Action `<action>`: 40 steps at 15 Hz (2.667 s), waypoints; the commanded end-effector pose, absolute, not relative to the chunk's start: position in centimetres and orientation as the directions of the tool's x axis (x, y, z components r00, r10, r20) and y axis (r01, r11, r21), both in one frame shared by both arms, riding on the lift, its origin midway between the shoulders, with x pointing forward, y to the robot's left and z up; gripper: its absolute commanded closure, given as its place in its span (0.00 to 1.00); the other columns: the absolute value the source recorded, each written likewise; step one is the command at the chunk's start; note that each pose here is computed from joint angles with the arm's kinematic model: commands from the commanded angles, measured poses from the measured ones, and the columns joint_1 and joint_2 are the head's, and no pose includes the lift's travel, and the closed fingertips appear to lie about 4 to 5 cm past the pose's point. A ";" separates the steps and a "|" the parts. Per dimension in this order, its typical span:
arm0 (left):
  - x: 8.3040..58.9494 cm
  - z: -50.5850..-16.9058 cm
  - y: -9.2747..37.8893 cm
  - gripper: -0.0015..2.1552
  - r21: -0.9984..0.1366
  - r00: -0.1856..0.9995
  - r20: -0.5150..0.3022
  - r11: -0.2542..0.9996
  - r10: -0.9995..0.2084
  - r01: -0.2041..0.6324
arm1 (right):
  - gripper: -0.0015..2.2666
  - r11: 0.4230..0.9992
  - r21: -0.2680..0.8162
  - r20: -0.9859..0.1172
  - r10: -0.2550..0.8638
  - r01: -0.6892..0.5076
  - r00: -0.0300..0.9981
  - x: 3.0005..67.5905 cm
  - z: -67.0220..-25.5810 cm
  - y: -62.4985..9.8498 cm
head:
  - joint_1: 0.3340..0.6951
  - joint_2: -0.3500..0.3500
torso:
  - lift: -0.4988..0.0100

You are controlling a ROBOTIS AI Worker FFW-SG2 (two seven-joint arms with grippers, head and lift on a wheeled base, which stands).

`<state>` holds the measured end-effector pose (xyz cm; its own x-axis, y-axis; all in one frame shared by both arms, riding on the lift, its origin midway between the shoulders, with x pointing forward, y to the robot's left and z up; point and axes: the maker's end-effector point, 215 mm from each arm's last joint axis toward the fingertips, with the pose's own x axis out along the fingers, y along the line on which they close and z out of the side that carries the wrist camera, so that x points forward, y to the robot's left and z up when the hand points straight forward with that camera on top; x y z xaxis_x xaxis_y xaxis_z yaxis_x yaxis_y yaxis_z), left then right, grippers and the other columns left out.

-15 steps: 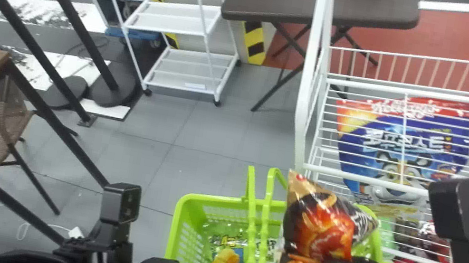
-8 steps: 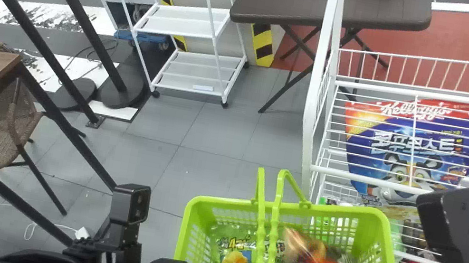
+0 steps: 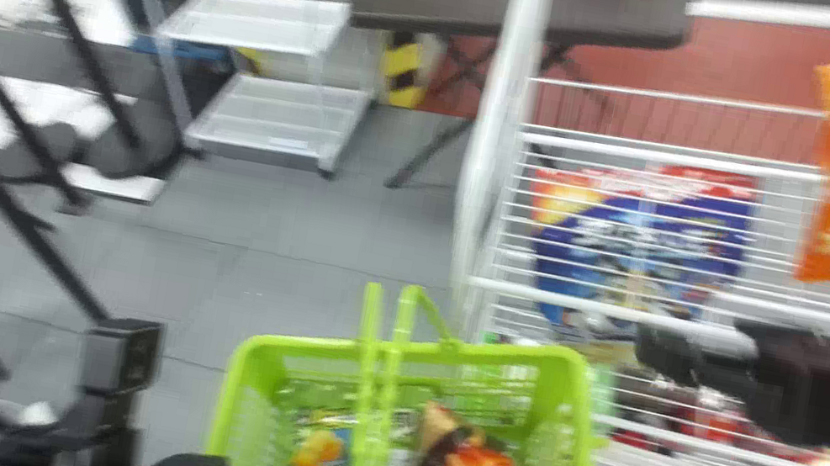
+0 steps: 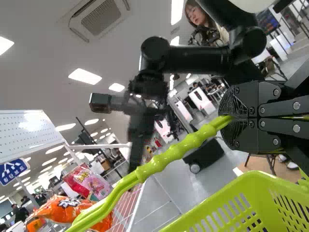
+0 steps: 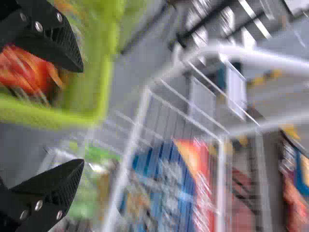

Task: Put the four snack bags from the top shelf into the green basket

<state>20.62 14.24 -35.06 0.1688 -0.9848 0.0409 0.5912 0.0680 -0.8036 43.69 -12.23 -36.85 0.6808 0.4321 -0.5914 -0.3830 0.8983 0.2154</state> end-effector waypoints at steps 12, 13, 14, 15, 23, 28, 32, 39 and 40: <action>20.4 -35.1 14.4 1.00 -0.805 0.163 0.051 0.055 -0.985 0.590 | 0.03 0.995 -0.006 -0.545 0.079 -0.098 0.835 64.2 -39.9 -28.7 | 1.00 0.21 | 0.97; 20.4 -35.2 14.5 1.00 -0.808 0.164 0.052 0.056 -0.985 0.587 | 0.05 0.995 -0.022 -0.564 0.071 -0.101 0.823 64.6 -40.9 -28.7 | 1.00 0.22 | 0.97; 20.4 -35.3 14.5 1.00 -0.807 0.167 0.051 0.058 -0.985 0.587 | 0.16 0.994 -0.037 -0.579 0.065 -0.106 0.813 64.7 -41.6 -28.6 | 1.00 0.23 | 0.97; 20.4 -35.4 14.6 1.00 -0.809 0.169 0.050 0.059 -0.984 0.585 | 0.36 0.993 -0.042 -0.570 0.067 -0.110 0.819 64.9 -41.3 -28.5 | 1.00 0.23 | 0.97; 20.4 -35.2 14.6 1.00 -0.804 0.166 0.049 0.059 -0.985 0.591 | 0.99 0.994 0.042 -0.490 0.110 -0.102 0.865 61.3 -38.6 -28.3 | 1.00 0.23 | 0.97; 20.5 -35.2 14.8 1.00 -0.803 0.165 0.044 0.064 -0.985 0.593 | 0.99 0.957 0.158 -0.449 0.288 -0.242 0.846 51.9 -33.3 -21.2 | 1.00 0.27 | 0.97; 20.8 -35.1 15.0 1.00 -0.799 0.166 0.045 0.064 -0.985 0.597 | 0.99 0.866 0.322 -0.570 0.500 -0.382 0.652 41.1 -33.7 -13.1 | 1.00 0.41 | 0.97; 22.1 -34.1 14.6 1.00 -0.781 0.147 0.052 0.052 -0.988 0.622 | 0.99 0.701 0.478 -0.600 0.701 -0.529 0.387 31.3 -35.8 -3.1 | 1.00 0.77 | 0.97; 22.2 -34.0 14.5 1.00 -0.781 0.145 0.055 0.048 -0.988 0.623 | 0.99 0.687 0.472 -0.598 0.710 -0.552 0.372 31.0 -35.6 -1.8 | 1.00 0.81 | 0.97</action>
<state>22.23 14.63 -34.36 0.1555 -0.9870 0.0405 0.6197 0.0656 -0.7821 31.84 -3.73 -35.84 0.4030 0.6881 -0.6034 -0.5187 0.7149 0.4688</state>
